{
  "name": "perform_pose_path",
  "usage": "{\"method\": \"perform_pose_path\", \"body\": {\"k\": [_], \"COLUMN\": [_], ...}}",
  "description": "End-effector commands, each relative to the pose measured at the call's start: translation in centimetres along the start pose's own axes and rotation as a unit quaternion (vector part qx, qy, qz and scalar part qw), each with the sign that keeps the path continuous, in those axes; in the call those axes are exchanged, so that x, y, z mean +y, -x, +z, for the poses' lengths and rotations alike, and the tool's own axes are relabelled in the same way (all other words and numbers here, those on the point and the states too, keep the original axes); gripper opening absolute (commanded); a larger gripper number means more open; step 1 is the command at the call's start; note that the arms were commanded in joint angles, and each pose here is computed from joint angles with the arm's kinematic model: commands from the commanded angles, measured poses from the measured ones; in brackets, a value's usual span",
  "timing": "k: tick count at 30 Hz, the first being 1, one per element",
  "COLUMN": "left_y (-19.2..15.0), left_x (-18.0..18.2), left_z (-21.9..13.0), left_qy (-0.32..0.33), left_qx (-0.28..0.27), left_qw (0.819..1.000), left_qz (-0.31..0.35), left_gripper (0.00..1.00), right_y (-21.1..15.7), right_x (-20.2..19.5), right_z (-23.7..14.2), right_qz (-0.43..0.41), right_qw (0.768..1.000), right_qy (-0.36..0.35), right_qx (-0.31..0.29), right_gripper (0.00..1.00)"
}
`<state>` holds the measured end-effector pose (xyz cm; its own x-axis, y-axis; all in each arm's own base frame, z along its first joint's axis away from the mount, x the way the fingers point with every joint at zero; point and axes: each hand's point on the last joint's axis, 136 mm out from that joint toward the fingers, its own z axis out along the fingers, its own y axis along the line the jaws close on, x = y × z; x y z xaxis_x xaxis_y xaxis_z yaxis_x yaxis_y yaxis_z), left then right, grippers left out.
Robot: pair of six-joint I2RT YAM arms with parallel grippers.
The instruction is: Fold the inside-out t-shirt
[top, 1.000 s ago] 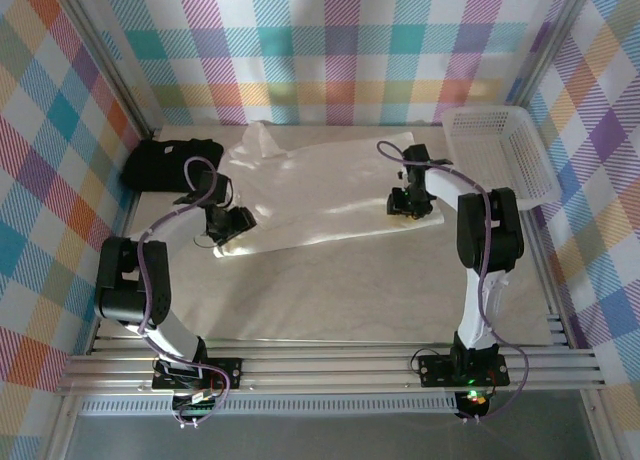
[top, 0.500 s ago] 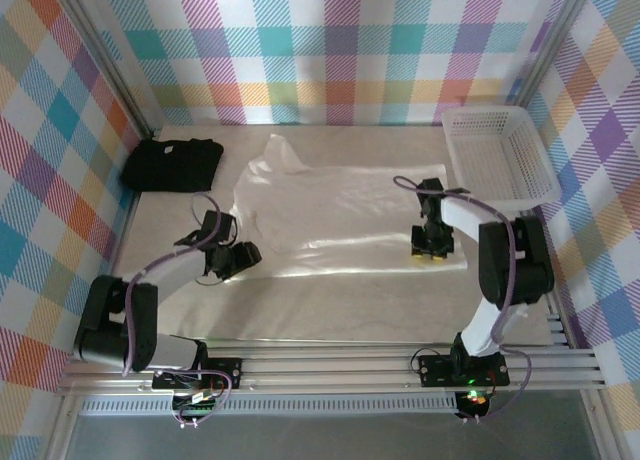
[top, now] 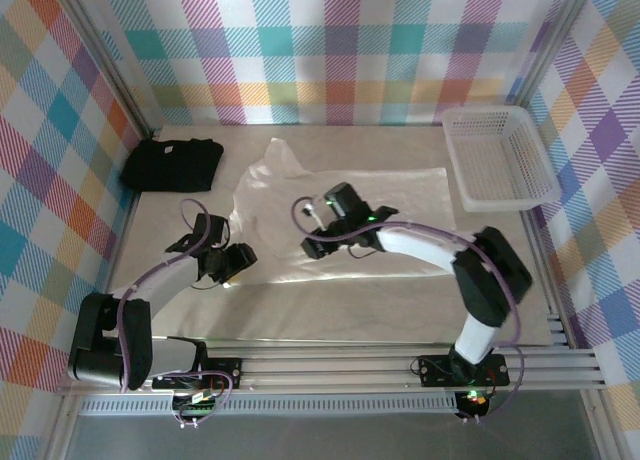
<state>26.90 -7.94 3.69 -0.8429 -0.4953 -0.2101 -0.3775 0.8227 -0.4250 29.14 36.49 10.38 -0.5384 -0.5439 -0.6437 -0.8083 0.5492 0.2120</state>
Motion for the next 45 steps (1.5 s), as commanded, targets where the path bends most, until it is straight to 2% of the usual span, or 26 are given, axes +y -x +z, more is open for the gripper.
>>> {"method": "perform_pose_path", "body": {"k": [1, 7, 11, 13, 17, 20, 24, 27, 31, 34, 36, 40, 42, 45], "left_y": [-0.8, -1.6, -1.8, -1.8, -1.8, -1.9, -2.1, -2.1, -2.2, -2.2, -2.1, -1.8, -1.6, -1.1], "left_x": [1.2, 2.3, 2.5, 2.6, 2.6, 2.8, 3.1, 3.2, 3.4, 3.5, 3.5, 3.4, 3.2, 2.9], "left_z": [0.7, 1.3, 1.4, 1.4, 1.4, 1.5, 1.6, 1.6, 1.6, 1.6, 1.6, 1.5, 1.3, 0.8], "left_qy": [0.004, 0.012, 0.014, 0.016, 0.017, 0.020, 0.027, 0.028, 0.032, 0.036, 0.038, 0.037, 0.038, 0.037], "left_qx": [0.018, 0.028, 0.031, 0.030, 0.031, 0.033, 0.034, 0.034, 0.035, 0.034, 0.035, 0.031, 0.029, 0.017], "left_qw": [1.000, 0.999, 0.999, 0.999, 0.999, 0.999, 0.999, 0.999, 0.999, 0.999, 0.999, 0.999, 0.999, 0.999], "left_qz": [-0.019, -0.023, -0.021, -0.019, -0.018, -0.019, -0.019, -0.018, -0.015, -0.013, -0.012, -0.009, -0.007, -0.005], "left_gripper": [0.55, 0.55, 0.55, 0.55, 0.55, 0.55, 0.55, 0.55, 0.55, 0.55, 0.55, 0.56, 0.57, 0.57], "right_y": [2.3, 1.2, 0.5, 0.5, 1.1, 2.4, 4.3, 4.6, 2.9, 1.1, 0.6, 1.6, 1.8, -0.1], "right_x": [2.7, 3.8, 3.0, 2.9, 2.1, 1.2, -1.6, -4.9, -9.4, -12.0, -12.8, -13.0, -12.6, -11.9], "right_z": [2.8, 6.9, 8.2, 8.6, 8.9, 8.2, 6.1, 5.0, 5.1, 5.5, 5.5, 4.1, 2.7, 0.1], "right_qz": [-0.092, -0.129, -0.135, -0.138, -0.137, -0.122, -0.048, 0.052, 0.179, 0.248, 0.262, 0.250, 0.238, 0.225], "right_qw": [0.995, 0.989, 0.988, 0.988, 0.989, 0.992, 0.999, 0.998, 0.983, 0.968, 0.964, 0.967, 0.970, 0.973], "right_qy": [0.047, 0.068, 0.056, 0.052, 0.030, 0.009, -0.012, -0.020, -0.028, -0.041, -0.048, -0.041, -0.039, -0.057], "right_qx": [-0.017, 0.032, 0.052, 0.054, 0.049, 0.027, -0.009, -0.024, -0.022, -0.006, -0.001, -0.008, -0.009, 0.010], "right_gripper": [0.61, 0.62, 0.57, 0.49, 0.25, 0.10, 0.03, 0.00, 0.03, 0.17, 0.32, 0.44, 0.47, 0.48]}}
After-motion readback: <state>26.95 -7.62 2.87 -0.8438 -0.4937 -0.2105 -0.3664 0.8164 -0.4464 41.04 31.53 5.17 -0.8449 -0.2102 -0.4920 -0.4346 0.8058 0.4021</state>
